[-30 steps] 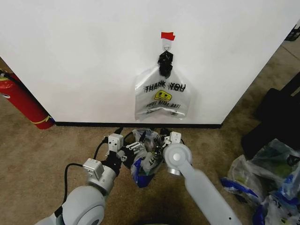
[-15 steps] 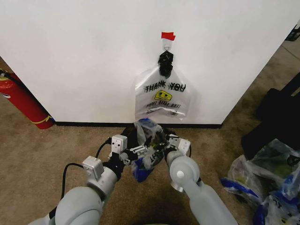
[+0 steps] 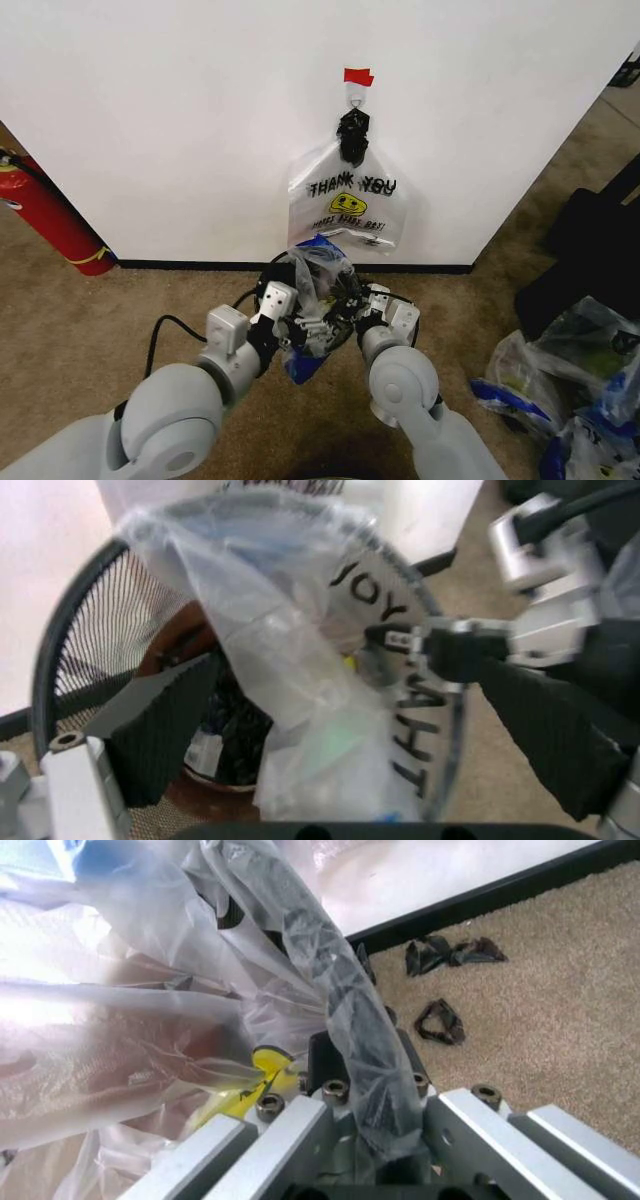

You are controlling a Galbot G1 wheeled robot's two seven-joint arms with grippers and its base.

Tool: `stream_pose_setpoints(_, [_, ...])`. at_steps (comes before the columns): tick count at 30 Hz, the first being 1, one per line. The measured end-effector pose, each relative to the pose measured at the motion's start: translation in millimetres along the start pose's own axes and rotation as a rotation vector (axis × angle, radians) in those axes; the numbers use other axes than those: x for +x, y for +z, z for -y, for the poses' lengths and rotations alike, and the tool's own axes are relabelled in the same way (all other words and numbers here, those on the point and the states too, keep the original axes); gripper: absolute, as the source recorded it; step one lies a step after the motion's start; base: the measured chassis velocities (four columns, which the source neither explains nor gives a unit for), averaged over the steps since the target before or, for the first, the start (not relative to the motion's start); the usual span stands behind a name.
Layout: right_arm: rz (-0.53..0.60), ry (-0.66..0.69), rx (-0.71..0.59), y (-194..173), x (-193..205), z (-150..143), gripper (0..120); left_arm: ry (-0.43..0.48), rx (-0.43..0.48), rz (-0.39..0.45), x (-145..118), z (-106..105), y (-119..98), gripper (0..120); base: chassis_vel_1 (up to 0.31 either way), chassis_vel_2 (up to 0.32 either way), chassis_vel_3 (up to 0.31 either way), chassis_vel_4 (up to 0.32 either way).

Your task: Pick up the garbage bag from the wall and place it over the trash bin.

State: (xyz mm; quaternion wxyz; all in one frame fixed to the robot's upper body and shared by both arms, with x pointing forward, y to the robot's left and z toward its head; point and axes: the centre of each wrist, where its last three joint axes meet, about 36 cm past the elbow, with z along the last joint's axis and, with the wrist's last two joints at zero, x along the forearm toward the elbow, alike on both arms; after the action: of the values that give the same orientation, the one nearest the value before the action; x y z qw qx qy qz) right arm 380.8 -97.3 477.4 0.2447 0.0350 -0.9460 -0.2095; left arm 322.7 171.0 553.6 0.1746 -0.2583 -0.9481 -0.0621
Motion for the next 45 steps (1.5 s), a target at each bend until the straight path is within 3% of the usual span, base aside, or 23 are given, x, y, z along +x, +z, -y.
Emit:
stream_pose_setpoints(7, [0.001,-0.003,-0.001,0.4,-1.0,-1.8,0,-0.056,-0.01,-0.03,-24.6,-3.0,6.4,96,0.0,0.0,0.0,0.0])
stream_pose_setpoints(17, [-0.003,0.004,0.008,0.3,-7.8,-0.4,0,-0.101,-0.001,-0.036,-26.9,-5.3,11.4,57,0.0,0.0,0.0,0.0])
stream_pose_setpoints(25, [-0.008,0.004,0.006,1.4,-9.5,-1.2,0,-0.111,0.007,-0.033,-27.4,-7.3,12.3,33,0.0,0.0,0.0,0.0])
stream_pose_setpoints(32, [-0.011,0.009,-0.002,3.0,-9.7,1.2,0,-0.138,0.006,-0.025,-24.7,-14.9,10.0,4,0.0,0.0,0.0,0.0])
stream_pose_setpoints(45, [-0.014,-0.021,-0.045,0.7,-2.3,15.7,0,-0.213,-0.002,-0.017,-10.0,-45.6,3.0,0,0.0,0.0,0.0,0.0])
